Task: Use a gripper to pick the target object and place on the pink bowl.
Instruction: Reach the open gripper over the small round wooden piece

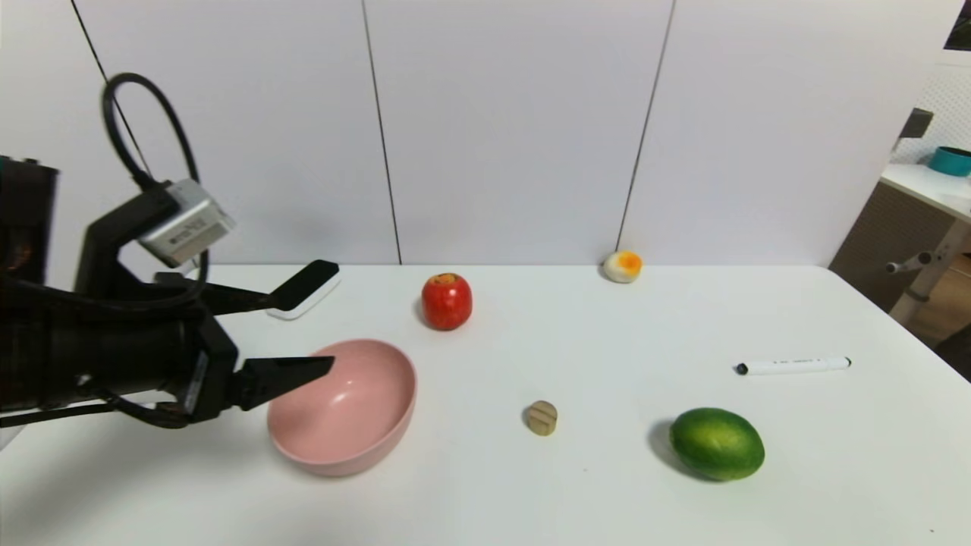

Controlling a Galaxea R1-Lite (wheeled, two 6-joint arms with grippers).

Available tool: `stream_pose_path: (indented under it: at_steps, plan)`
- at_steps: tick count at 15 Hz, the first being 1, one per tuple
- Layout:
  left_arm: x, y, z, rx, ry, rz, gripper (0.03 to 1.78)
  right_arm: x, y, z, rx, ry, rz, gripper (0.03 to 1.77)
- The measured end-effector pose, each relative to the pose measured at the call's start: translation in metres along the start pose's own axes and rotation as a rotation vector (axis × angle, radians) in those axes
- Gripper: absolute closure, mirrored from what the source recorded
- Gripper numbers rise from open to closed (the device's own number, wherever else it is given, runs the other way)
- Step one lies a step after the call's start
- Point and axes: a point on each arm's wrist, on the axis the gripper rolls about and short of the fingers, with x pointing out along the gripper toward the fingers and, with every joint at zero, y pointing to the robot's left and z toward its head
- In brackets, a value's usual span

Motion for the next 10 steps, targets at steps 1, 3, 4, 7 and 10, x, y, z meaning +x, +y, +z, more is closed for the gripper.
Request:
stream_pose_path:
  at_steps: [1, 3, 4, 7, 10]
  plan:
    - [0.014, -0.004, 0.003, 0.014, 0.018, -0.045, 0.12, 0.0, 0.0, 0.0, 0.0, 0.0, 0.0, 0.09]
    - [0.037, -0.014, 0.009, 0.04, 0.043, -0.12, 0.12, 0.0, 0.0, 0.0, 0.0, 0.0, 0.0, 0.09]
    - [0.049, -0.02, 0.013, 0.054, 0.053, -0.155, 0.12, 0.0, 0.0, 0.0, 0.0, 0.0, 0.0, 0.09]
    - [0.081, -0.038, 0.022, 0.096, 0.077, -0.244, 0.12, 0.0, 0.0, 0.0, 0.0, 0.0, 0.0, 0.09]
    - [0.108, -0.056, 0.028, 0.136, 0.097, -0.311, 0.12, 0.0, 0.0, 0.0, 0.0, 0.0, 0.0, 0.09]
